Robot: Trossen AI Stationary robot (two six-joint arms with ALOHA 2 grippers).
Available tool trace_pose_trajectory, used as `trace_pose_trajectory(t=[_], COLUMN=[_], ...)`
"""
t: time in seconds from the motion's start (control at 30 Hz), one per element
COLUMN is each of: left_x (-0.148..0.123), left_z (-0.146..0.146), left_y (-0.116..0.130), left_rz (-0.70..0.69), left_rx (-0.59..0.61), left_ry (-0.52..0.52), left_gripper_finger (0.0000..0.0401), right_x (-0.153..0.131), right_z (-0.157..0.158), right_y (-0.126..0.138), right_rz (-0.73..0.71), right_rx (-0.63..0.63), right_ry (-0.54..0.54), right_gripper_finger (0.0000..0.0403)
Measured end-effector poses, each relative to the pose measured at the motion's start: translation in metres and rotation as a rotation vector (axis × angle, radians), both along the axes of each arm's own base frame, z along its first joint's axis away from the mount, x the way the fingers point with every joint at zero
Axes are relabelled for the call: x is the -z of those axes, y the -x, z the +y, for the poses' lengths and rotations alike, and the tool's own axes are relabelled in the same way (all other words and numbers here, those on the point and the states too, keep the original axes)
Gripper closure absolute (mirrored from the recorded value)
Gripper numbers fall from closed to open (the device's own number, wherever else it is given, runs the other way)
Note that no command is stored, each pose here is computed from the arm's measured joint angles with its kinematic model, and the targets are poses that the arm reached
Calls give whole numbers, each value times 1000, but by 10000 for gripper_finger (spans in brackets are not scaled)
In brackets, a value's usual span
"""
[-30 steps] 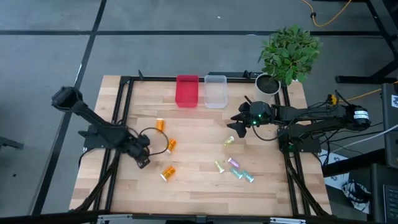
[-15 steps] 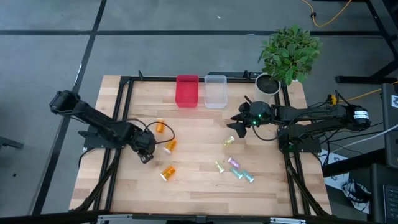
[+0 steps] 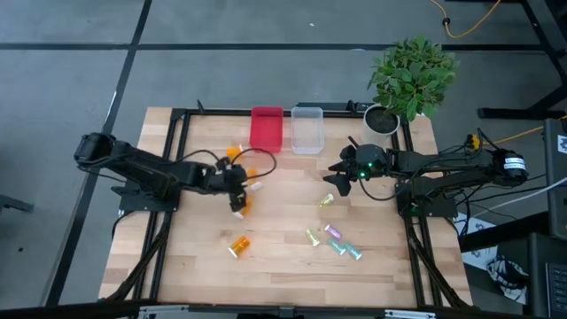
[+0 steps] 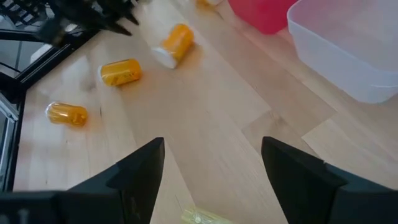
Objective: Pick and place medicine bottles into bin by pill shape (circle, oval)
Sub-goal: Move the large orange pill bottles to the middle of the table
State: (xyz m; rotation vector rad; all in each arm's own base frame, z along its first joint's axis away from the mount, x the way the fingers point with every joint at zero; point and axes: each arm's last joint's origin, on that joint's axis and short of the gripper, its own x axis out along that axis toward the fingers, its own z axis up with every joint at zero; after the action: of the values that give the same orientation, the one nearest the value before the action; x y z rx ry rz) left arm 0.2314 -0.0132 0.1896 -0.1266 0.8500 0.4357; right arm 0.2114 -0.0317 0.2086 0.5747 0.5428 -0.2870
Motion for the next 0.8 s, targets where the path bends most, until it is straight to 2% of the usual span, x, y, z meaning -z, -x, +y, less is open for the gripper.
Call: trace_pose_trajectory(t=[0.17,0.43,0.57,0.7,0.73,0.8], left_x=[-23,-32,-32,-39,-43,-53], left_z=[-6,-17,-17,-16,-15,-13], left_y=[-6,13,26,46,51,57], left_rz=[45,295,369,417,400,281], left_rx=[44,88,22,-69,-97,-180], left_ry=[8,-13,-5,-56,-80,-128], left_gripper_finger=[314,314,314,314,314,314], right_x=[0,0,0,0,0,0], right_z=[0,0,0,0,0,0], right_y=[0,0,0,0,0,0], right_rz=[3,3,2,-5,-7,-8], right_rx=[0,2,9,17,17,19], right_ry=[0,-3,-14,-25,-25,-24], right_gripper_finger=[132,132,132,132,132,132])
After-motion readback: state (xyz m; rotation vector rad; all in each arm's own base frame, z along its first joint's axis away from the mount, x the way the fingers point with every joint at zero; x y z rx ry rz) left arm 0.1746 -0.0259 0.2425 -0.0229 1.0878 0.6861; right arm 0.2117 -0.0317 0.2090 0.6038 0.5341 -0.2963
